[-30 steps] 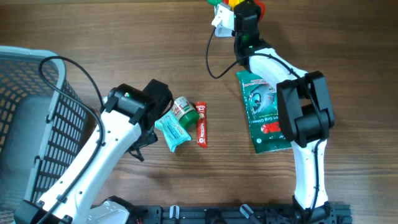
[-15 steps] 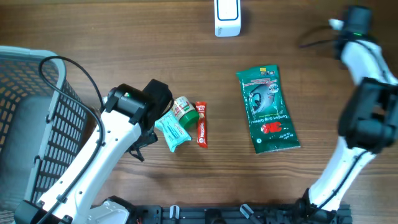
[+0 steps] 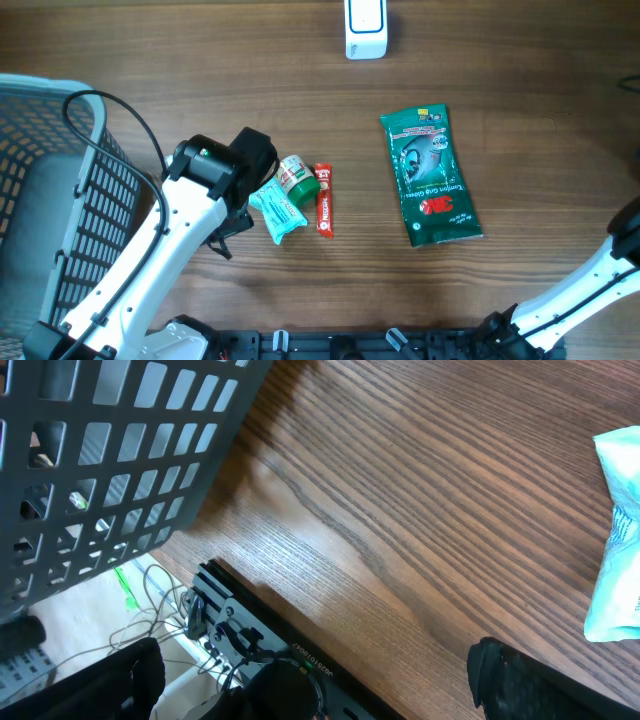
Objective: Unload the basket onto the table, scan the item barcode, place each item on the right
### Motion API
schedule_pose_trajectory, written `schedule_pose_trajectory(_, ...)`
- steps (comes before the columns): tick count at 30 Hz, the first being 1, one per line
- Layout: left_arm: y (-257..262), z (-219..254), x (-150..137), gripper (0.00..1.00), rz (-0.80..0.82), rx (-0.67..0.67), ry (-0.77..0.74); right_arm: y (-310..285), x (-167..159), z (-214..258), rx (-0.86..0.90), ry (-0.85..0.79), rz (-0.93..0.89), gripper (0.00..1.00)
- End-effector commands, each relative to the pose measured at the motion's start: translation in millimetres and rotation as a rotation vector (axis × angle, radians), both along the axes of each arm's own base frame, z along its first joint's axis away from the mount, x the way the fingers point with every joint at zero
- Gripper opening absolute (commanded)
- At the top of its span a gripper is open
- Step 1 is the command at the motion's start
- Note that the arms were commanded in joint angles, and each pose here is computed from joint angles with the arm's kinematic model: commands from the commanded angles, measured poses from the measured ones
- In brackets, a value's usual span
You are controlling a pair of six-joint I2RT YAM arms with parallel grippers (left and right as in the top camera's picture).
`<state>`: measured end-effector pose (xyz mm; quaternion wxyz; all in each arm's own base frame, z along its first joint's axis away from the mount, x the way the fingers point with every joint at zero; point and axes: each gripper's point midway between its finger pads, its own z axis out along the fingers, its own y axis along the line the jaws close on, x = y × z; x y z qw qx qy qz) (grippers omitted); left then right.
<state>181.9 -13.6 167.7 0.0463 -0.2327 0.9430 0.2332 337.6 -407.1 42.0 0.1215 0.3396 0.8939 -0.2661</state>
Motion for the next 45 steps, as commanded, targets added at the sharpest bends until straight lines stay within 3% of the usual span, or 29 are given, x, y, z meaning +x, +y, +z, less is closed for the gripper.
schedule_pose_trajectory(1,3,2,0,1.00,0.015,0.007,-0.022,20,21,10,0.100,-0.184,-0.057,1.00)
schedule_pose_trajectory(6,3,3,1,1.00,0.015,0.007,-0.023,66,67,104,0.167,-0.502,-0.011,1.00)
schedule_pose_trajectory(9,3,3,1,1.00,0.015,0.007,-0.023,132,93,172,0.285,-0.672,0.128,1.00)
schedule_pose_trajectory(13,3,3,1,1.00,0.015,0.007,-0.023,249,109,207,0.401,-0.649,0.348,1.00)
schedule_pose_trajectory(18,3,3,1,1.00,0.015,0.007,-0.023,417,99,148,0.541,-0.325,0.591,1.00)
schedule_pose_trajectory(22,3,2,1,1.00,0.015,0.007,-0.023,494,64,77,0.490,-0.093,0.715,1.00)
schedule_pose_trajectory(27,3,2,1,1.00,0.015,0.007,-0.023,507,34,12,0.296,0.036,0.771,1.00)
schedule_pose_trajectory(39,3,3,0,1.00,0.015,0.007,-0.022,520,9,-54,0.321,0.143,0.836,0.96)
schedule_pose_trajectory(45,3,3,0,1.00,0.015,0.007,-0.022,513,-10,-85,0.324,0.230,0.794,0.63)
